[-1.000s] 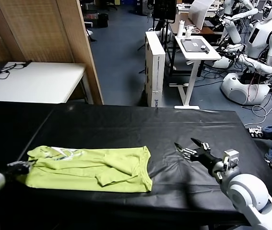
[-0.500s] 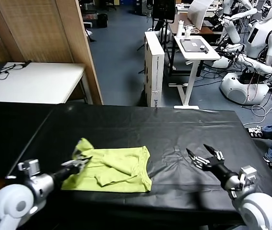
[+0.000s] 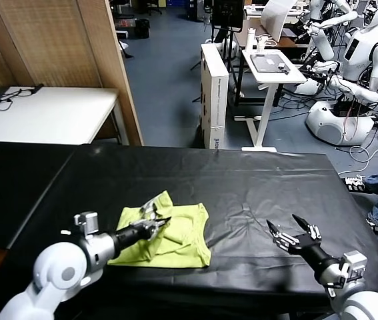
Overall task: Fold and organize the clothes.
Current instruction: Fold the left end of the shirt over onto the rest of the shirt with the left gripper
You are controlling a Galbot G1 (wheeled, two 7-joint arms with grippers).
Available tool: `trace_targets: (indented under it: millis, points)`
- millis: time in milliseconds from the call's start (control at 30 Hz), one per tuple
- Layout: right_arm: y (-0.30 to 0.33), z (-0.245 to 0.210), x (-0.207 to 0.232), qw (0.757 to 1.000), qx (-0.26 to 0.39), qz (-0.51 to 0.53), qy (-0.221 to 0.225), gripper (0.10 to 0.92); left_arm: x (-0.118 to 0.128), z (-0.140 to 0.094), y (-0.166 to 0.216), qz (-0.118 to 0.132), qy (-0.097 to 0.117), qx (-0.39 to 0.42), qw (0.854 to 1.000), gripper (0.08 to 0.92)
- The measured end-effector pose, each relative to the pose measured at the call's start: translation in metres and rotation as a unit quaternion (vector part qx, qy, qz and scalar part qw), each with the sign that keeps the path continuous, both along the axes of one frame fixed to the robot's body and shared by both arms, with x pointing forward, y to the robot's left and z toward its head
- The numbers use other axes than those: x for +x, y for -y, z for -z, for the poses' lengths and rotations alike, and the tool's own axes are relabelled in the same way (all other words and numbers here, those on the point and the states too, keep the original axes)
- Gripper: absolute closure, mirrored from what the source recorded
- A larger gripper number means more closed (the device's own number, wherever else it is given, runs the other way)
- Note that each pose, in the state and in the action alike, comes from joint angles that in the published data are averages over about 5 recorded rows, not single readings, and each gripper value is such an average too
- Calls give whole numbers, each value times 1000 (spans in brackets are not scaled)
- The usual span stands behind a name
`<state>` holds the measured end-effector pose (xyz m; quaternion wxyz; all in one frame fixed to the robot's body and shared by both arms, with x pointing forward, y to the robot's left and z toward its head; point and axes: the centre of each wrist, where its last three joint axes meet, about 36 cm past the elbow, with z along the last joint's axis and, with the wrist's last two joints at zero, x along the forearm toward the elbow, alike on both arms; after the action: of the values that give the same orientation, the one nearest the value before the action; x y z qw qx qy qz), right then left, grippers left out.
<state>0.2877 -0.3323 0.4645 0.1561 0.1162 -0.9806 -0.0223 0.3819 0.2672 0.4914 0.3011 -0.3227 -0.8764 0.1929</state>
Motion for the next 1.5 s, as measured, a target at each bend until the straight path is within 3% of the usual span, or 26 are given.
trace_targets:
  millis: [433,733,1300,1400,1500]
  points:
    - [-4,4,2,1000,0,-5,-3,115,0,10,17,8,-14,-9,1000,813]
    - [-5,6,1,1000,-2,-4,-5,115,6,11,29,2,-22,-26,999,813]
    - [-11,12,2,1000,-12,-15,-11,115,12,33,40,-6,-39,-21,999,813]
    - [-12,13,4,999,-16,-25,-14,115,13,37,43,-10,-39,-17,999,782]
    - [-14,13,8,999,-20,-38,-16,115,12,41,47,-15,-42,-19,999,644]
